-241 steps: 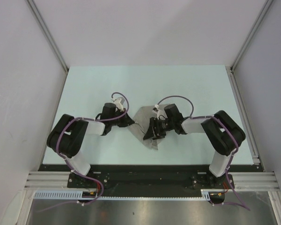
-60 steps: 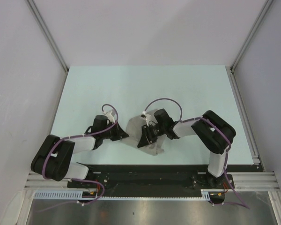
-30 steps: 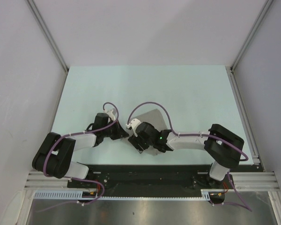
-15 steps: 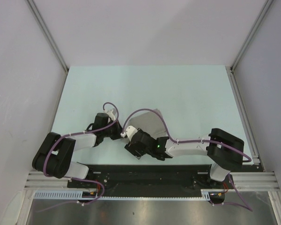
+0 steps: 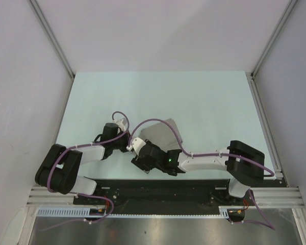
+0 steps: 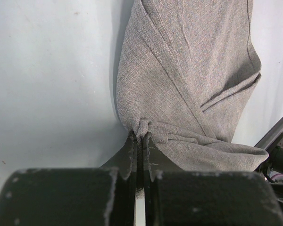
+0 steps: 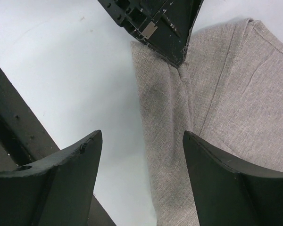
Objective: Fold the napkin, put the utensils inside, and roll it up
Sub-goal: Roll the napkin with the utensil
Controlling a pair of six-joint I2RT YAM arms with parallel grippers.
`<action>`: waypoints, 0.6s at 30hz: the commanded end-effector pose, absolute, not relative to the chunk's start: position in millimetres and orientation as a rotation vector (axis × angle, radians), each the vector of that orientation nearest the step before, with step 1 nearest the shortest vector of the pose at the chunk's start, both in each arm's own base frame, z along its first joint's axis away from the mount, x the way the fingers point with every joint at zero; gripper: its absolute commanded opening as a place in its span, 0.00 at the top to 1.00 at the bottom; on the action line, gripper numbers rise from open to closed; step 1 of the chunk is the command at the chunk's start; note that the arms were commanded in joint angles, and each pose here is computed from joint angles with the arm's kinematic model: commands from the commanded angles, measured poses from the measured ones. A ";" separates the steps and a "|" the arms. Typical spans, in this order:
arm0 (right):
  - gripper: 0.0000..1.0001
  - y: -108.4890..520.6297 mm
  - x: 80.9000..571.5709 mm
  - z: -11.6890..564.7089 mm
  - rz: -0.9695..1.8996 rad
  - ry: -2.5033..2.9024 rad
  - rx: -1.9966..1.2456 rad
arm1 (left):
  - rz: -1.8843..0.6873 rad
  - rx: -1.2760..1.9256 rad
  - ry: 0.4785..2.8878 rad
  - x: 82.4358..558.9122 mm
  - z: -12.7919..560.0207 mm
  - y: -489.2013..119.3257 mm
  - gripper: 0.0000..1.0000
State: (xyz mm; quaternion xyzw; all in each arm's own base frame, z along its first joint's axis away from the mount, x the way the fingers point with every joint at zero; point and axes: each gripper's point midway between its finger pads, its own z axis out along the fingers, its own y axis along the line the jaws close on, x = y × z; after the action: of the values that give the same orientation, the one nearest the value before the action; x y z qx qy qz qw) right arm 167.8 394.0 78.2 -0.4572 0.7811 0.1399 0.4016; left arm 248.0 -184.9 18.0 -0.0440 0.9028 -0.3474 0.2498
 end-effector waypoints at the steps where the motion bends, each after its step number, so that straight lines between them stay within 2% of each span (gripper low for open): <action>1: 0.26 399.2 172.6 76.6 0.372 1.975 -1.141 | -0.901 -0.119 2.454 254.3 18.6 -180.5 1.00; 14: 0.27 390.1 189.8 40.3 0.394 2.052 -1.136 | -0.898 -0.116 2.447 254.6 21.7 -180.1 1.00; 18: 0.32 384.1 191.2 26.6 0.429 2.098 -1.129 | -0.907 -0.113 2.438 255.8 23.8 -181.3 1.00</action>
State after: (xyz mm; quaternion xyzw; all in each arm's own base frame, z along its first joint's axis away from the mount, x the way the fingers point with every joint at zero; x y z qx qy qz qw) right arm 187.7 380.4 33.1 -0.4482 0.8073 0.1401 0.3574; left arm 247.9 -184.6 18.3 -0.0441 0.9029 -0.3468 0.2500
